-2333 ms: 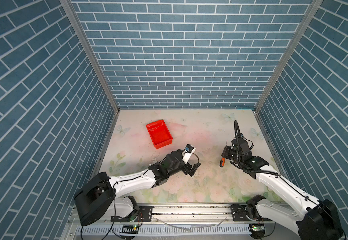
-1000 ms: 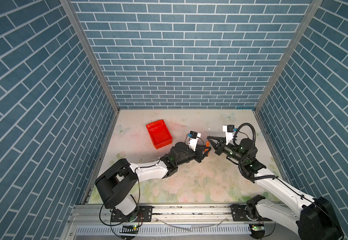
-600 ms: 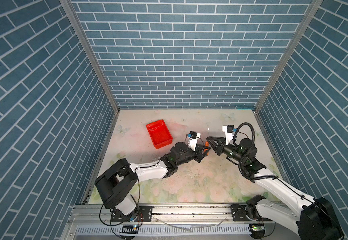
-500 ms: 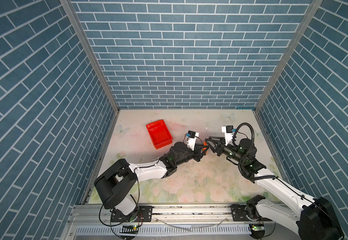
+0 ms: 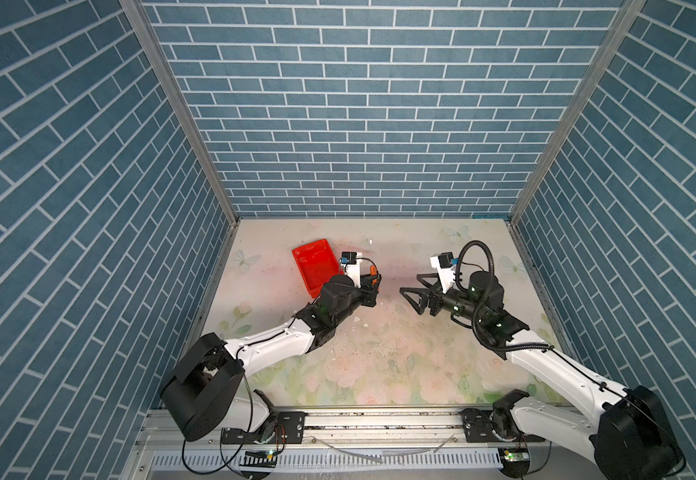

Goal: Put the screwdriver in the bin
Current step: 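Open the right gripper and carry the screwdriver with the left arm toward the red bin, then lower the screwdriver into the red bin with the left gripper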

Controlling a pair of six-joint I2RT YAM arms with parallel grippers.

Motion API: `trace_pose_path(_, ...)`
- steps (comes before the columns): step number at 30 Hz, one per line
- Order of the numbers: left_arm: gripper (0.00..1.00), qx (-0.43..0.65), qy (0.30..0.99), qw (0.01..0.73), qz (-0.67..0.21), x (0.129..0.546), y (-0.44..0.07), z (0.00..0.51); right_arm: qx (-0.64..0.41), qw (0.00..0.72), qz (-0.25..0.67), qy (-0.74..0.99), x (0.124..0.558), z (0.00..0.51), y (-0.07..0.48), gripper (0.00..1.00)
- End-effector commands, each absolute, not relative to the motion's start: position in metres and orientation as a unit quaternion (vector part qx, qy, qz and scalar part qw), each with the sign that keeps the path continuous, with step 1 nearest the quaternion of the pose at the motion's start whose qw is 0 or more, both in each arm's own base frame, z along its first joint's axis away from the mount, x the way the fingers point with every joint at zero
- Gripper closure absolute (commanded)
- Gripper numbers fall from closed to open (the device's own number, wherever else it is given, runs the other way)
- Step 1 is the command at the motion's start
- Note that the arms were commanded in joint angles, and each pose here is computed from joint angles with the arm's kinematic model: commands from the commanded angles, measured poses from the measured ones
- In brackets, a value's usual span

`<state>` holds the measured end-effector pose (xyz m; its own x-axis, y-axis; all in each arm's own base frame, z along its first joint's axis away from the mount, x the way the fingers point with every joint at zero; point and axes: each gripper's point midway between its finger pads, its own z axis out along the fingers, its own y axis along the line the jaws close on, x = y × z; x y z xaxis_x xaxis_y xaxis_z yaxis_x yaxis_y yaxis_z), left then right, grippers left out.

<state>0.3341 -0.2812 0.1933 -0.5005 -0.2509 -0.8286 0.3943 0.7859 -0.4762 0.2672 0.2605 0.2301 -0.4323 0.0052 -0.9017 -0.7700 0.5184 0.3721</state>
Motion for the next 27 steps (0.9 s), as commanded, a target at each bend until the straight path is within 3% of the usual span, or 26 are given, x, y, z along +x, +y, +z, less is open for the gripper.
trace_pose_path(1, 1.0, 0.01, 0.847, 0.475, -0.237, 0.346, -0.247, 0.171, -0.319, 0.483, 0.383, 0.72, 0.27, 0.237, 0.275, 0.04)
trace_pose_path(14, 1.0, -0.038, 0.918, 0.392, -0.043, 0.398, -0.164, 0.147, -0.384, 0.502, 0.359, 0.687, 0.272, 0.24, 0.323, 0.02)
trace_pose_path(27, 1.0, -0.062, 0.948, 0.312, 0.022, 0.448, -0.126, 0.115, -0.393, 0.527, 0.359, 0.662, 0.276, 0.252, 0.347, 0.02)
